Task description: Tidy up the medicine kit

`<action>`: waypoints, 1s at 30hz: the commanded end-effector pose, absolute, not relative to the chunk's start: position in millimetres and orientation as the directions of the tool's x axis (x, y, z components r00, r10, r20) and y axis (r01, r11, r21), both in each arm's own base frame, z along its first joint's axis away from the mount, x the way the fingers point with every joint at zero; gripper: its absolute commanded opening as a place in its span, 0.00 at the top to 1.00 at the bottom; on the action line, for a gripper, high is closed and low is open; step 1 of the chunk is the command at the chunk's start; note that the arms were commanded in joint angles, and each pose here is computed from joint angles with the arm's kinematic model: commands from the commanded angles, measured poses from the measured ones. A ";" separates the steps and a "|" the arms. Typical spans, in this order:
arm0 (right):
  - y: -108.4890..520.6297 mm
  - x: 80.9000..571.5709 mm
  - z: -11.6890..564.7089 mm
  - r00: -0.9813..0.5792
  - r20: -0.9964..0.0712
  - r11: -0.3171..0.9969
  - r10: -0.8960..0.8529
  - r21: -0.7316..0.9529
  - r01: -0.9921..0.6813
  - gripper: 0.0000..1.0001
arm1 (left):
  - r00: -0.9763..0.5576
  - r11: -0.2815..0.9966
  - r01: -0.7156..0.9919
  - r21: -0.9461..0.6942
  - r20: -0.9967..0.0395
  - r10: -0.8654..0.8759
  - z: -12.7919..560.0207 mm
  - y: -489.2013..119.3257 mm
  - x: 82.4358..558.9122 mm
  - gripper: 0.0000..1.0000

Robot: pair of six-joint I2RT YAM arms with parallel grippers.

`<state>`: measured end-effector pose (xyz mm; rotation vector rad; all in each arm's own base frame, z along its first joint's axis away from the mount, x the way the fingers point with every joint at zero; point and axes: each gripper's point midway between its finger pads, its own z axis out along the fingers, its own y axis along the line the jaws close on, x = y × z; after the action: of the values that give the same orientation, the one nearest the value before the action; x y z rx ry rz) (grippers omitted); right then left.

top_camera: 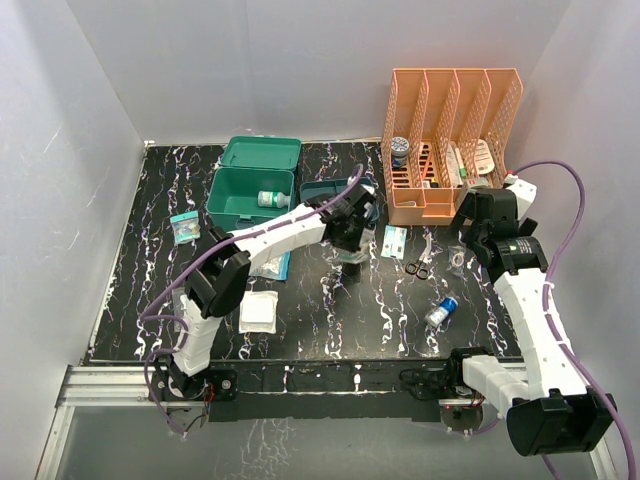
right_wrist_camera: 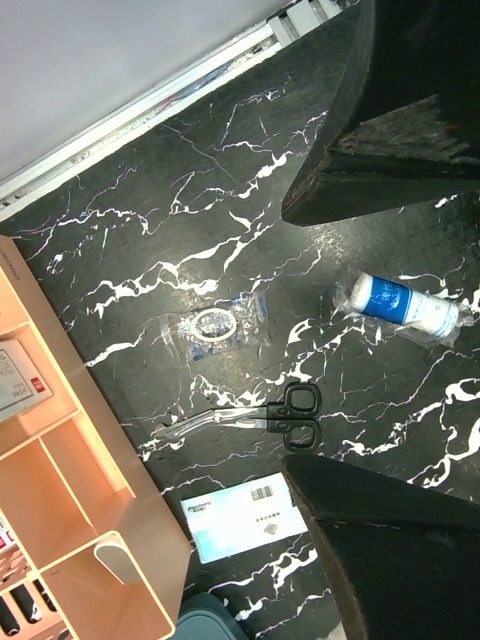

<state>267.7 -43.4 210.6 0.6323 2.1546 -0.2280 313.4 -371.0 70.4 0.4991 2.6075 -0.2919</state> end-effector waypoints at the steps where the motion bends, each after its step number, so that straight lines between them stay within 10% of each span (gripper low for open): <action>1: -42.9 285.1 217.3 -0.447 -0.812 0.849 0.375 0.107 0.517 0.02 | -0.663 0.864 0.496 -0.085 -0.679 0.314 172.3 -369.6 357.6 0.90; 14: -33.0 323.4 214.6 -0.416 -0.816 0.855 0.401 0.169 0.490 0.02 | -0.553 0.872 0.487 0.055 -0.753 0.357 264.1 -184.5 504.1 0.90; 30: -26.8 346.7 203.0 -0.425 -0.803 0.857 0.417 0.192 0.477 0.02 | -0.720 0.929 0.364 -0.071 -0.654 0.232 235.5 -104.2 456.4 0.89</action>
<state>331.8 -26.0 182.8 0.6472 2.1544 -0.1135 479.9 -104.9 210.4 0.4785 2.4348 -0.1988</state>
